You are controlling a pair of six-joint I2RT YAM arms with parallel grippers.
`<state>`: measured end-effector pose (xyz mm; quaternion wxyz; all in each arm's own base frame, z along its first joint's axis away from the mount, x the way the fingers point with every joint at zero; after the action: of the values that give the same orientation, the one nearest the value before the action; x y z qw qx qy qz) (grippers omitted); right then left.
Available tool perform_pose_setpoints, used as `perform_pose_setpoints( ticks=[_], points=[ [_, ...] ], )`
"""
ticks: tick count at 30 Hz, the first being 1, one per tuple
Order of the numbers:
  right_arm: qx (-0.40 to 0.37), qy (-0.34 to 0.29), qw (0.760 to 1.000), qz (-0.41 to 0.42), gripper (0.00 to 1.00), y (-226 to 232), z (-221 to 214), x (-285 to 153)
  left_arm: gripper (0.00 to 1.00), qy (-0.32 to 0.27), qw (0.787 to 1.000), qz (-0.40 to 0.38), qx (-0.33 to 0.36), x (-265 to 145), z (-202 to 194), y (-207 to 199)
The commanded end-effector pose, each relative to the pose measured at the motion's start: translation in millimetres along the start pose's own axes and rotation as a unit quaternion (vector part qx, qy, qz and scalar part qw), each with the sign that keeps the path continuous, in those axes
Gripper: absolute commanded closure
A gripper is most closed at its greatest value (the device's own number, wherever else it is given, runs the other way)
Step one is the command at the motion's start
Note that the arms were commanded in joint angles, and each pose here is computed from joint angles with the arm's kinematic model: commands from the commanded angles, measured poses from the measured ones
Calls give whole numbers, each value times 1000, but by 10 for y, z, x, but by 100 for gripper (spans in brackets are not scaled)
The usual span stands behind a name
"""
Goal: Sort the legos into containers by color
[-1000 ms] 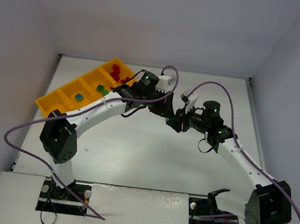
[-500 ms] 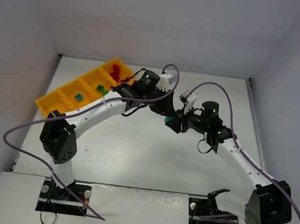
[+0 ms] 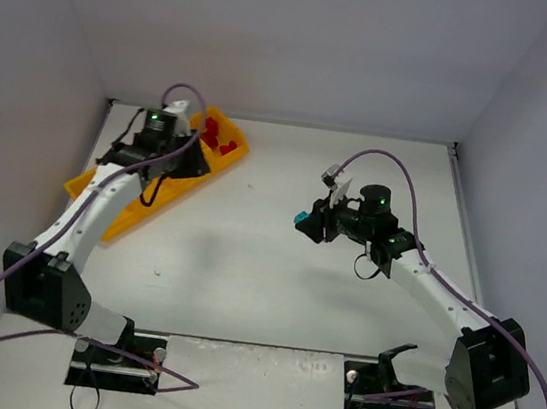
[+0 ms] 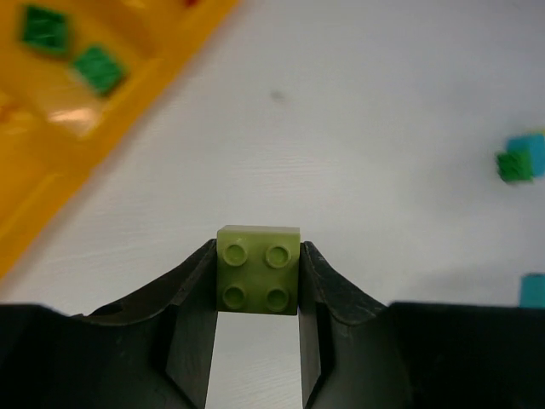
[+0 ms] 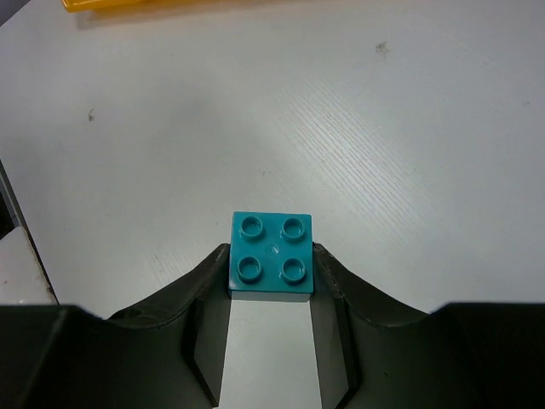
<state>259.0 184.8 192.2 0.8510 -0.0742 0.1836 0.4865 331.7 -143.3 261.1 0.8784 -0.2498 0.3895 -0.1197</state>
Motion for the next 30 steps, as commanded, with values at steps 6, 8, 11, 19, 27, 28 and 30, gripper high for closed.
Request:
perform_pose_setpoints(
  ticks=[6, 8, 11, 19, 27, 28, 30],
  points=[
    [-7, -48, 999, 0, 100, -8, 328, 76, 84, -138, 952, 250, -111, -868, 297, 1319],
    [-6, -50, 999, 10, 100, 20, 341, 80, 84, -142, 940, 286, -121, -889, 312, 1512],
    [-3, -54, 998, 14, 100, 38, 364, 67, 84, -140, 922, 321, -168, -914, 356, 1859],
    [-5, -57, 998, 14, 100, 70, 357, 19, 71, -138, 903, 367, -178, -672, 479, 2169],
    [-10, -59, 998, 5, 100, 78, 344, -24, 61, -125, 882, 418, -175, -544, 475, 2387],
    [-10, -60, 998, 5, 100, 77, 350, -25, 53, -127, 881, 419, -176, -550, 484, 2391],
    [-11, -60, 998, 2, 100, 67, 355, -20, 43, -124, 882, 419, -177, -536, 483, 2389]
  ],
)
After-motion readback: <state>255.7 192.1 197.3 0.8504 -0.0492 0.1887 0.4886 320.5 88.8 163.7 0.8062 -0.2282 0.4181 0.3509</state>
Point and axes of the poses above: each gripper's point midway between its finger pads, its own x axis out along the fingers, its own y axis along the line the jaws close on, z = x × y, the point moved 6 cm from there along -x, back along the fingers, and after that the axes turned 12 degrees about -x, right-handed, at the moved point
